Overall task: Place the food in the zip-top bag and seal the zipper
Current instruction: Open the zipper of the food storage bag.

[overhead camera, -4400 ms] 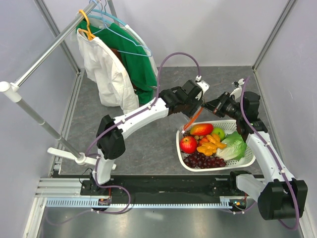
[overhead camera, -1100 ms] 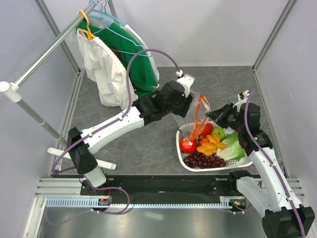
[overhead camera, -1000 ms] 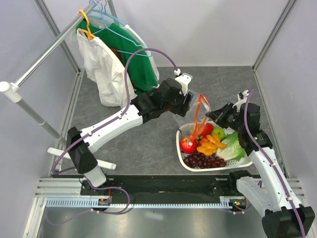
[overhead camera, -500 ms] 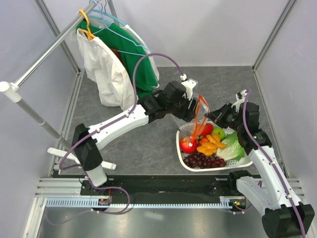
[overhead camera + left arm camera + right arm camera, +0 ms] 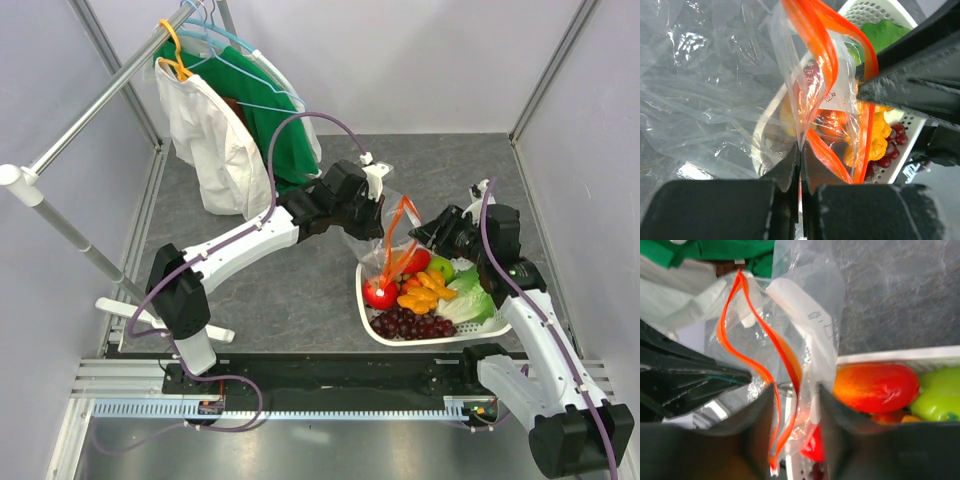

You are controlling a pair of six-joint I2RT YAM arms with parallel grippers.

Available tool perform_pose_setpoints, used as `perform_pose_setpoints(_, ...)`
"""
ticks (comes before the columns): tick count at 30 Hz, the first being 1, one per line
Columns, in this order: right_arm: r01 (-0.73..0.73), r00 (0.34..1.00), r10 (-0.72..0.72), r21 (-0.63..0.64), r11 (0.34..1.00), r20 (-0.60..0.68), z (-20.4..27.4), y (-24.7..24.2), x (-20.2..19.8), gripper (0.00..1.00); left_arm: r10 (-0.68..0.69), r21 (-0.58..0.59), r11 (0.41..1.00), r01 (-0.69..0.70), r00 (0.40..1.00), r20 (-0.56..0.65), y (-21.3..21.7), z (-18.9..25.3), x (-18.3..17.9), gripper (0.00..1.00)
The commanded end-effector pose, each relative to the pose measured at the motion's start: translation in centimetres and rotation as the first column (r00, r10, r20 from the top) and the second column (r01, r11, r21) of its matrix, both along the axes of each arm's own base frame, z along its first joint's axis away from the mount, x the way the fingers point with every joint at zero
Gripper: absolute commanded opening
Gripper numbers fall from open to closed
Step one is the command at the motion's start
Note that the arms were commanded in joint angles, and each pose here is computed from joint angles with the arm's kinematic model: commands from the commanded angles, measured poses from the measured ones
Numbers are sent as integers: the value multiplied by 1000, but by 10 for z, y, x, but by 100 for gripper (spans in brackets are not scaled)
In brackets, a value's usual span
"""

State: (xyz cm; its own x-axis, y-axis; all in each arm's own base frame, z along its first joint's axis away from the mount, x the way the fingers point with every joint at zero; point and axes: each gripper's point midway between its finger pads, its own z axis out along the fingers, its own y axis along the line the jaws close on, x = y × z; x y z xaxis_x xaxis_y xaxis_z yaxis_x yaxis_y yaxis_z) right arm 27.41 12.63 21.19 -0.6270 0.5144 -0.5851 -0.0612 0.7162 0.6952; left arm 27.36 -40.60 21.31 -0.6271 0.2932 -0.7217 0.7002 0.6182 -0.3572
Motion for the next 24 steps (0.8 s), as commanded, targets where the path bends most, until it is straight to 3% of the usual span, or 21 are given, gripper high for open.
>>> perform_pose_setpoints(1, -76, 987, 81, -45, 996, 140, 49, 5, 0, 62, -69, -124, 990, 66, 997, -25, -9, 27, -16, 2)
perform_pose_setpoints(6, -128, 945, 135, -42, 991, 299, 124, 11, -12, 63, -20, -109, 994, 19, 1000, -12, -7, 23, -7, 2)
perform_pose_setpoints(9, -206, 925, 192, 8, 978, 328, 144, 24, -24, 60, -21, -112, 994, 21, 1000, 2, -7, 26, -5, 2)
perform_pose_setpoints(14, -259, 949, 238, 78, 963, 208, 105, 35, -22, 57, -78, -144, 987, 76, 997, -11, -13, 34, -13, 2)
perform_pose_setpoints(18, -274, 953, 260, 76, 959, 158, 71, 37, -19, 65, -182, -201, 965, 168, 982, -55, -16, 41, -25, 2)
perform_pose_setpoints(24, -268, 960, 259, 74, 961, 111, 45, 37, -11, 63, -232, -249, 947, 201, 967, -101, -12, 41, -25, 2)
